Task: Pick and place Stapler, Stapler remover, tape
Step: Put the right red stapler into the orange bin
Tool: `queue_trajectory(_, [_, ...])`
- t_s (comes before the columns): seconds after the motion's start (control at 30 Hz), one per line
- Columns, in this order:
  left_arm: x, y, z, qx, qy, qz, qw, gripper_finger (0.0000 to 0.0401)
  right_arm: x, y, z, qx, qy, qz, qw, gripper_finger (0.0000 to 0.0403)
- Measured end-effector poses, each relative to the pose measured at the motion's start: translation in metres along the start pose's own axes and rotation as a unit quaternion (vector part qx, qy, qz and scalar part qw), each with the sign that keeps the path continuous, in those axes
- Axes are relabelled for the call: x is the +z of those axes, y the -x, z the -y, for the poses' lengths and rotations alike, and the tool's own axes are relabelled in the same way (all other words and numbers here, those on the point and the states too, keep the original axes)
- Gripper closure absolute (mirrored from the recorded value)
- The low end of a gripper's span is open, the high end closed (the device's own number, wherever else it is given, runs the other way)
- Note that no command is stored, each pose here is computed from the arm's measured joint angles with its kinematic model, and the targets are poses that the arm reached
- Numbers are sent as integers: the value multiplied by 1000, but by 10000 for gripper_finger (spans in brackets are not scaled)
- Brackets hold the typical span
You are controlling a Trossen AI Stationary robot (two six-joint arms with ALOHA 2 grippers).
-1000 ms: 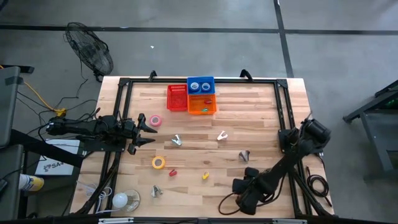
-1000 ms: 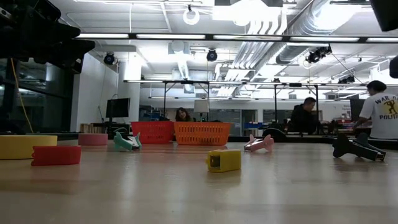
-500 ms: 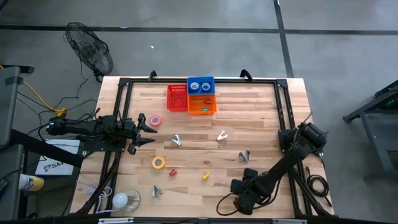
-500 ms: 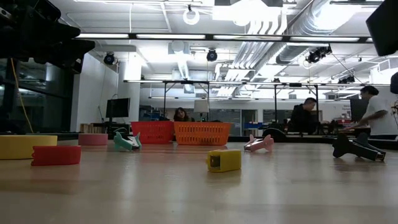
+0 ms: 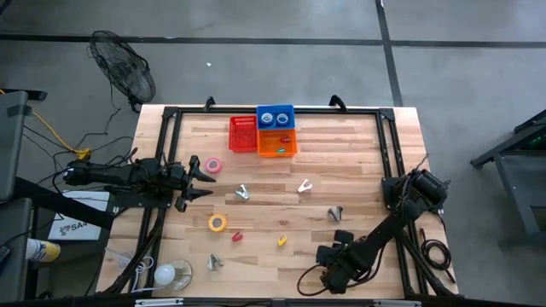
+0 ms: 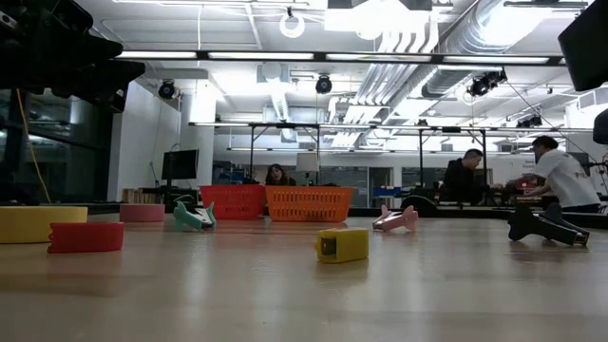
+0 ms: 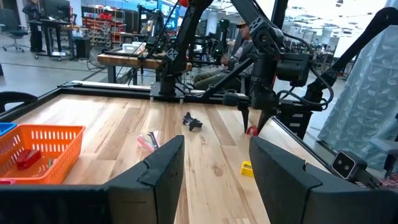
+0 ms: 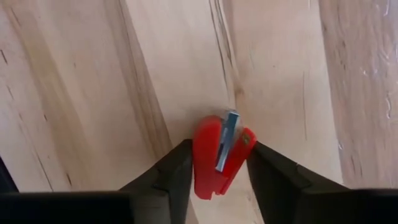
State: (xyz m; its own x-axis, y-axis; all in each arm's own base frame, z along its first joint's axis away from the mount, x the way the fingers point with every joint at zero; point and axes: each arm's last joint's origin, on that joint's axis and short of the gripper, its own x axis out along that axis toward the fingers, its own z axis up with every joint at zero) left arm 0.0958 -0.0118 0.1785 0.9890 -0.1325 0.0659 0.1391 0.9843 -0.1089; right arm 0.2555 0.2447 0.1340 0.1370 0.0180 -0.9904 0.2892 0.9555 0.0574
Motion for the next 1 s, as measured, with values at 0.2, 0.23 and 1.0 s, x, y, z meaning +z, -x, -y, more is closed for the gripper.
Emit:
queue_trajectory(0.2, [0, 0, 0, 0, 0, 0, 1000, 222, 4, -1, 2, -3, 2, 2, 1000, 311])
queue_trajectory(0.23, [0, 0, 0, 0, 0, 0, 1000, 222, 5, -1, 3, -4, 1, 3, 1000, 319])
queue_trajectory(1.0, [0, 0, 0, 0, 0, 0, 1000, 222, 109, 33, 46, -95, 126, 124, 980, 339])
